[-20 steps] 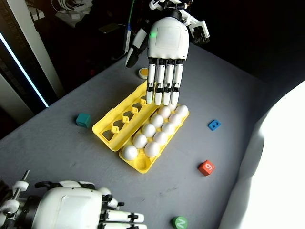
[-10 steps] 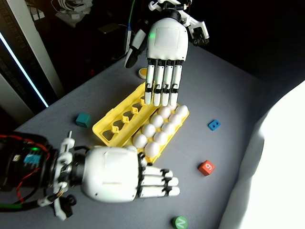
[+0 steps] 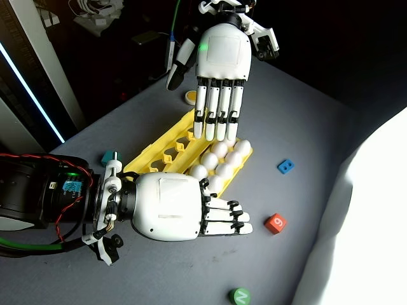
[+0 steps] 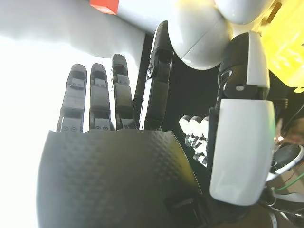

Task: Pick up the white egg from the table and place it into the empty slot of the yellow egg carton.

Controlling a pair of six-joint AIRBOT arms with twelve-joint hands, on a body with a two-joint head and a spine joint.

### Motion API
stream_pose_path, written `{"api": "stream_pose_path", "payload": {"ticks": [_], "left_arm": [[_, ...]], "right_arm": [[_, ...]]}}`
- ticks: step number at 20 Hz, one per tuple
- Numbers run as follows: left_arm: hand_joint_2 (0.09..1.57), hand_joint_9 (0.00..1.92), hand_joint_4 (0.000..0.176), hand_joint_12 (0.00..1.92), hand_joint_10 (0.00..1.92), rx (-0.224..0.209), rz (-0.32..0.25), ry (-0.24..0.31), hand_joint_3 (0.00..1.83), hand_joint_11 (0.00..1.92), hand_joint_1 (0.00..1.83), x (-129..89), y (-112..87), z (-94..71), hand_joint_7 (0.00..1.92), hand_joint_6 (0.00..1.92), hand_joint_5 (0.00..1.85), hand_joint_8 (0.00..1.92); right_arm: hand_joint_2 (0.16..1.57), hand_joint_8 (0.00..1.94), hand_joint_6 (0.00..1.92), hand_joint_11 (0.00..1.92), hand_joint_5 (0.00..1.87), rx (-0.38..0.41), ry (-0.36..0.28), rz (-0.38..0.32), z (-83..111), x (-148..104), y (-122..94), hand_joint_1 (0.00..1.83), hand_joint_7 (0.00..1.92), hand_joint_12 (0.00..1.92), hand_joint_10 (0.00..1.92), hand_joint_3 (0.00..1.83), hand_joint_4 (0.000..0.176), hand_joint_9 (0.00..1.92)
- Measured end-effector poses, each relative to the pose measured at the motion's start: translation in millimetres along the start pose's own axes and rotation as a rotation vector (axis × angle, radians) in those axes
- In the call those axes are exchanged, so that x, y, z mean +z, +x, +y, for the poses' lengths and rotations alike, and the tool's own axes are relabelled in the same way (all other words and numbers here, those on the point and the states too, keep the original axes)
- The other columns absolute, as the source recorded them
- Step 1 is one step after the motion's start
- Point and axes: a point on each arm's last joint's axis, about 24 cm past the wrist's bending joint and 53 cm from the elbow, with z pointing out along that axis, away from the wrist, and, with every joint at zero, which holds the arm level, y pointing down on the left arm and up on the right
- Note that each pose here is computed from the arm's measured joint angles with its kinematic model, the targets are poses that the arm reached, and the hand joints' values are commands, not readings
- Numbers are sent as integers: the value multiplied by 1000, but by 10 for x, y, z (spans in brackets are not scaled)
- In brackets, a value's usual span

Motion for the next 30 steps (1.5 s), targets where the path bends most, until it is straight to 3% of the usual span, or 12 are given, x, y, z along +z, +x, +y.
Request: {"api": "stream_pose_path", "payload": {"ticks": [1, 2, 7, 11, 16, 20, 21, 26, 27, 28, 29, 30], "left_arm": [[1085, 1, 0, 0, 0, 0, 0, 0, 0, 0, 0, 0, 0, 1, 39, 8, 99, 3], [1095, 8, 0, 0, 4, 0, 0, 0, 0, 0, 0, 0, 0, 0, 40, 7, 99, 3], [1094, 38, 0, 0, 15, 0, 0, 0, 0, 0, 0, 0, 0, 0, 70, 17, 128, 16], [1094, 25, 0, 0, 9, 0, 0, 0, 0, 0, 0, 0, 0, 0, 57, 5, 102, 9], [1084, 9, 0, 0, 4, 0, 0, 0, 0, 0, 0, 0, 0, 0, 34, 4, 90, 5], [1086, 14, 0, 0, 5, 0, 1, 0, 0, 0, 0, 1, 5, 2, 40, 4, 95, 6], [1087, 2, 0, 0, 0, 0, 1, 0, 0, 0, 0, 1, 5, 0, 25, 0, 78, 0], [1097, 15, 0, 0, 6, -2, 6, 2, 1, 0, 0, 8, 25, -11, 44, 10, 95, 11], [1112, 69, 0, 6, 28, -5, 8, -1, 8, 12, 0, 10, 42, 0, 98, 27, 138, 31], [1175, 116, 0, 952, 919, -5, 17, -5, 5, 0, 7, 15, 78, 13, 242, 364, 384, 870], [1186, 118, 0, 1727, 1710, -5, 25, -7, 2, 0, 37, 17, 109, 23, 271, 1410, 313, 1679], [1186, 118, 0, 1727, 1710, -7, 33, -7, 2, 0, 37, 22, 143, 27, 271, 1410, 313, 1679]], "right_arm": [[1072, 3, 866, 0, 1046, -1, 4, -2, -22, 2, -13, 1030, 208, 0, 0, 4, 176, 32], [982, 3, 154, 0, 878, 5, 11, -2, -47, 5, -13, 781, 325, 0, 0, 0, 107, 3], [893, 4, 1, 0, 810, 14, 29, 7, -114, 1, 5, 697, 364, 0, 6, 0, 119, 42], [846, 8, 14, 0, 813, 11, 43, 30, -170, -13, 89, 764, 312, 0, 10, 0, 94, 31], [865, 0, 3, 0, 788, 7, 57, 19, -245, -55, 14, 624, 285, 0, 7, 0, 146, 28], [865, 0, 1, 0, 786, 4, 105, -26, -503, -241, -296, 635, 284, 0, 7, 0, 135, 35], [854, 8, 8, 0, 804, 1, 117, -38, -570, -320, -380, 683, 305, 0, 10, 0, 106, 45], [934, 0, 0, 17, 748, -16, 165, -32, -738, -937, -551, 460, 223, 8, 7, 16, 120, 41], [964, 7, 0, 3, 693, -29, 175, -8, -756, -1048, -476, 357, 237, 437, 8, 0, 104, 119], [951, 131, 40, 174, 795, -53, 185, 30, -767, -1170, -367, 237, 691, 1266, 208, 0, 0, 634], [971, 1009, 823, 315, 576, -73, 188, 48, -756, -1257, -324, 160, 634, 1583, 1033, 1, 0, 594], [971, 1009, 823, 315, 576, -92, 179, 53, -702, -1314, -313, 160, 634, 1583, 1033, 1, 0, 594]]}}
